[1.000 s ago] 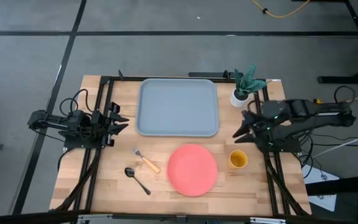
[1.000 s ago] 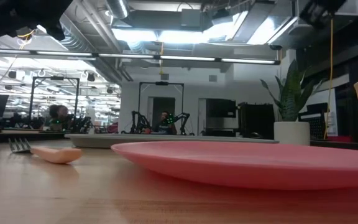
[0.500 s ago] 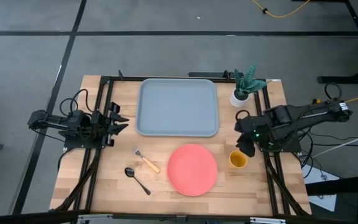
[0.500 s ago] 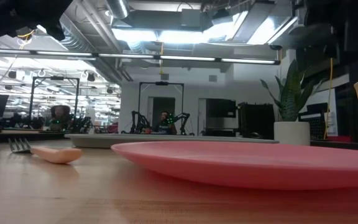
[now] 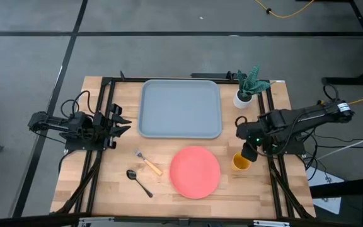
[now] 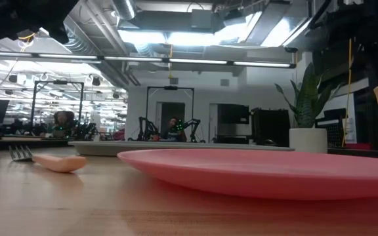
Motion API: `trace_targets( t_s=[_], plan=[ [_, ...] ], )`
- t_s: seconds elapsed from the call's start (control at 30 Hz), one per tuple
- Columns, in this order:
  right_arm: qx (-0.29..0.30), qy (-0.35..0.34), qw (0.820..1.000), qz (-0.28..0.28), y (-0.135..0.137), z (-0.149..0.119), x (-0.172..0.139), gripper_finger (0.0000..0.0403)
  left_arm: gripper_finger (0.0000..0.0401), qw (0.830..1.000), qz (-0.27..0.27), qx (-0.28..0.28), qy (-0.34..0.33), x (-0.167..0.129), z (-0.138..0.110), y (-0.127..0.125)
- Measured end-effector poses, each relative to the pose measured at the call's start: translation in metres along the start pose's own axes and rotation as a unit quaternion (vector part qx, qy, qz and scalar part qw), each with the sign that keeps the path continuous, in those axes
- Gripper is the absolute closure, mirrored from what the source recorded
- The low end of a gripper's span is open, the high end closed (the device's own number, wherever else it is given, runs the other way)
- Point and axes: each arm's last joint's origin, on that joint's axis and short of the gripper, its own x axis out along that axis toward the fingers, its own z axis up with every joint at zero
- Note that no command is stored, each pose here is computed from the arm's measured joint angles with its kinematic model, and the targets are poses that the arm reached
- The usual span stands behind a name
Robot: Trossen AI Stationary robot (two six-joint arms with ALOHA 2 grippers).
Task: Pick and place plate/cup/fork/spoon on tray
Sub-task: Put the yellow cup on the top right of the blue tray
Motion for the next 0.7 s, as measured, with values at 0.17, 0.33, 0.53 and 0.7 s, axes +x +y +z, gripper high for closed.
trace_targets(
  t_s=[0.17, 0.33, 0.53, 0.7],
  plan=[
    [-0.022, 0.02, 1.0, -0.007, 0.008, -0.002, 0.007, 0.0276, 0.0321, 1.0, 0.0, 0.001, 0.009, 0.0, -0.002, 0.0],
    [-0.041, 0.028, 0.999, -0.018, 0.015, -0.004, 0.015, 0.0276, 0.0321, 1.0, 0.0, 0.002, 0.011, 0.0, -0.002, 0.0],
    [-0.054, 0.021, 0.997, -0.054, 0.021, -0.001, 0.025, 0.0276, 0.0321, 1.0, 0.0, 0.001, 0.011, 0.0, -0.002, 0.0],
    [-0.053, 0.035, 0.995, -0.082, 0.023, 0.003, 0.037, 0.0276, 0.0321, 1.0, -0.001, 0.001, 0.011, 0.0, -0.002, 0.0]
  ],
)
